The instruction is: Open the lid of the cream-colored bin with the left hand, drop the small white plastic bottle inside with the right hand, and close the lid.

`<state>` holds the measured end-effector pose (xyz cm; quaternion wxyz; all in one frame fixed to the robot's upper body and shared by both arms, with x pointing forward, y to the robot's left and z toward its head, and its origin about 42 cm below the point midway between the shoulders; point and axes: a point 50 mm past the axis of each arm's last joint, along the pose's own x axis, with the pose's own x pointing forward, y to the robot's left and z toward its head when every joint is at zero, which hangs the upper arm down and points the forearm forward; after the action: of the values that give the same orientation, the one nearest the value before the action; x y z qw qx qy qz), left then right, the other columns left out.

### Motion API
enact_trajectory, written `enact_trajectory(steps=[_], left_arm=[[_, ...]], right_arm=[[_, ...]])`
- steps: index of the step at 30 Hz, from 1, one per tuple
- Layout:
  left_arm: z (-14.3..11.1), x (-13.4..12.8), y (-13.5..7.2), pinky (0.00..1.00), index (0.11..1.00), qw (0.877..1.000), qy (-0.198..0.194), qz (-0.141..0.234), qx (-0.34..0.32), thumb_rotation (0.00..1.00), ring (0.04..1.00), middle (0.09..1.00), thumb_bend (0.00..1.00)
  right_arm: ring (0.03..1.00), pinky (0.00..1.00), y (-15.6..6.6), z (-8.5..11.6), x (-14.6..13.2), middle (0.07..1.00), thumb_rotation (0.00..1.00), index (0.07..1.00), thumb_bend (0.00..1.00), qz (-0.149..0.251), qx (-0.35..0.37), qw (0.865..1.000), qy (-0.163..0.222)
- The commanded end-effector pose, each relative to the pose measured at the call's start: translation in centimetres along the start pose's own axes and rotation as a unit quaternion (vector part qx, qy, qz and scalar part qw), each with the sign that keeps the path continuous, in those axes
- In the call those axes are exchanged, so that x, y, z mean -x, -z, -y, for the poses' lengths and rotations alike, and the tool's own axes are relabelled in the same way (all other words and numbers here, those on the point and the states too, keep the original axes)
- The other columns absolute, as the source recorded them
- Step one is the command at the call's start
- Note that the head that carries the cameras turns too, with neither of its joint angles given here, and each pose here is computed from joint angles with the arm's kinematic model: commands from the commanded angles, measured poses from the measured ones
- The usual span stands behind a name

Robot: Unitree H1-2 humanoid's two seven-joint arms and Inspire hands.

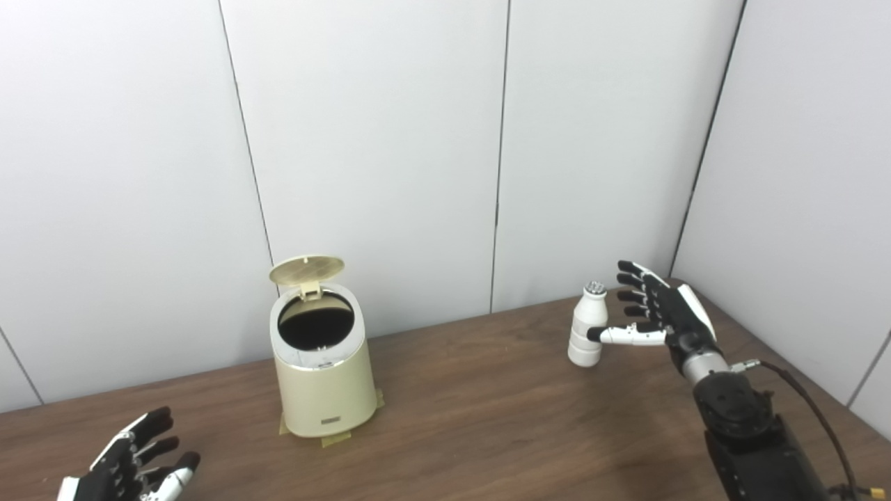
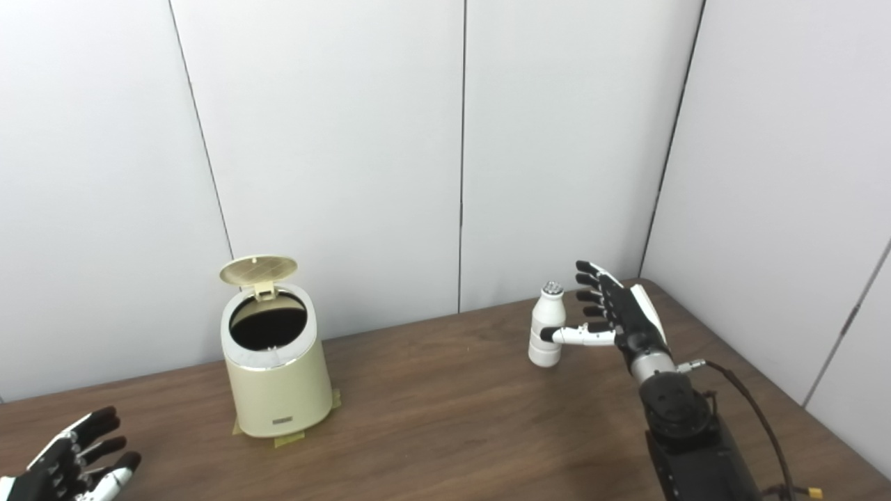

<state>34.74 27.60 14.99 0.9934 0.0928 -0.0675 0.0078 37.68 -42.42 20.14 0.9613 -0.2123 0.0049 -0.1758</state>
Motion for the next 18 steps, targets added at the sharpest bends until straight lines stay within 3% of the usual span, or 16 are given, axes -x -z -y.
enact_trajectory(steps=[1,5,8,18], left_arm=[[-0.4,-1.2,-2.5,0.62,0.837,0.999,-0.003,0.05,-0.004,0.13,0.779,0.834,0.54],[-0.5,-1.1,-2.6,0.62,0.838,0.999,-0.004,0.047,-0.003,0.13,0.774,0.829,0.55],[-0.4,-1.0,-2.7,0.62,0.843,0.999,-0.002,0.05,-0.007,0.12,0.778,0.833,0.54],[-0.5,-1.0,-2.9,0.6,0.835,0.999,-0.002,0.052,-0.001,0.1,0.768,0.831,0.54]], right_arm=[[0.835,0.78,-1.8,0.8,-0.9,0.863,0.06,0.882,0.78,0.039,0.006,0.999,0.016],[0.825,0.77,-0.9,0.2,-1.1,0.851,0.11,0.874,0.82,0.029,0.007,0.999,0.013],[0.808,0.74,-0.5,-0.2,-1.3,0.838,0.07,0.864,0.8,0.033,-0.001,0.999,0.015],[0.748,0.67,-0.2,-1.3,-1.8,0.801,0.1,0.829,0.81,0.031,-0.002,0.999,0.027]])
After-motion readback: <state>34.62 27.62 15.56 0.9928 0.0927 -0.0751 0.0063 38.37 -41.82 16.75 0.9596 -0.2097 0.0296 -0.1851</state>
